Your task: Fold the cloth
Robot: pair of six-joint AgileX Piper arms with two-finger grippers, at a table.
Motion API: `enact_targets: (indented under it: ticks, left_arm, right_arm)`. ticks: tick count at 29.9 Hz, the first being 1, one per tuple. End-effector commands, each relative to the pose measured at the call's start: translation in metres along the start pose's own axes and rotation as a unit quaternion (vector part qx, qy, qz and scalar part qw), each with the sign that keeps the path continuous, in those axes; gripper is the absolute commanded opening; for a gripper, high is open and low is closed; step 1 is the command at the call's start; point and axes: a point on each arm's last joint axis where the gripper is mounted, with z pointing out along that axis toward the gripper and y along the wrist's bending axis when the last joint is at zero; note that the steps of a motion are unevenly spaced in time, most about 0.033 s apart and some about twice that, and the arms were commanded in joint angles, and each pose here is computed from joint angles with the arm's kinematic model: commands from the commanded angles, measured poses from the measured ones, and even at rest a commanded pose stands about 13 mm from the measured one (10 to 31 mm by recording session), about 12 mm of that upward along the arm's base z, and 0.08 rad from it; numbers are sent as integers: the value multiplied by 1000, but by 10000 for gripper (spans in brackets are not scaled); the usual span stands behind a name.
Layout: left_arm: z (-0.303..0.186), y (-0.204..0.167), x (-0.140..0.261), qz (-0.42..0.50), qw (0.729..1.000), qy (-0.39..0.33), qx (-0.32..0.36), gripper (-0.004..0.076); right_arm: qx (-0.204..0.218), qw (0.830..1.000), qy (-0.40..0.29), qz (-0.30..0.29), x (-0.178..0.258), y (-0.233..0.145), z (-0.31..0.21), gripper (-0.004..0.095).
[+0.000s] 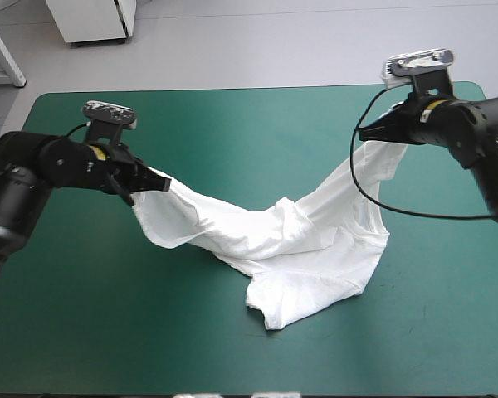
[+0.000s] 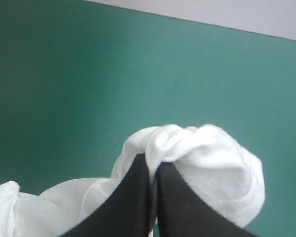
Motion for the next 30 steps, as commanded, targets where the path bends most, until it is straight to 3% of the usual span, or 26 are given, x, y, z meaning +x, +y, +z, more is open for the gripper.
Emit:
enact_targets:
  ticks: [1, 6, 12, 18, 23, 25, 27, 30]
  left_arm:
    - [30, 5, -19, 8, 999, -27, -19, -10]
    - [91, 17, -30, 26, 998, -13, -53, -10]
    - [139, 42, -30, 21, 995, 0, -97, -10]
    - [161, 78, -31, -16, 993, -11, -116, -10]
    - [167, 86, -29, -13, 992, 13, -122, -8]
    - [167, 85, -29, -13, 993, 15, -115, 9]
    - [165, 83, -31, -5, 994, 17, -105, 79]
    - [158, 83, -38, 10, 994, 11, -105, 260]
  right_arm:
    - [3, 999, -31, -11, -11, 1, 29, -13]
    - [-1, 1000, -1, -15, -3, 6, 87, -13]
    - [10, 999, 3, -37, 3, 6, 123, -13]
    - [11, 999, 15, -40, 11, 5, 150, -13]
    - [5, 999, 42, -30, 22, 5, 169, -7]
    - [-1, 998, 48, -36, 24, 6, 171, 46]
    - [-11, 997, 49, -53, 24, 7, 171, 157]
    - [-14, 998, 44, -48, 18, 4, 165, 469]
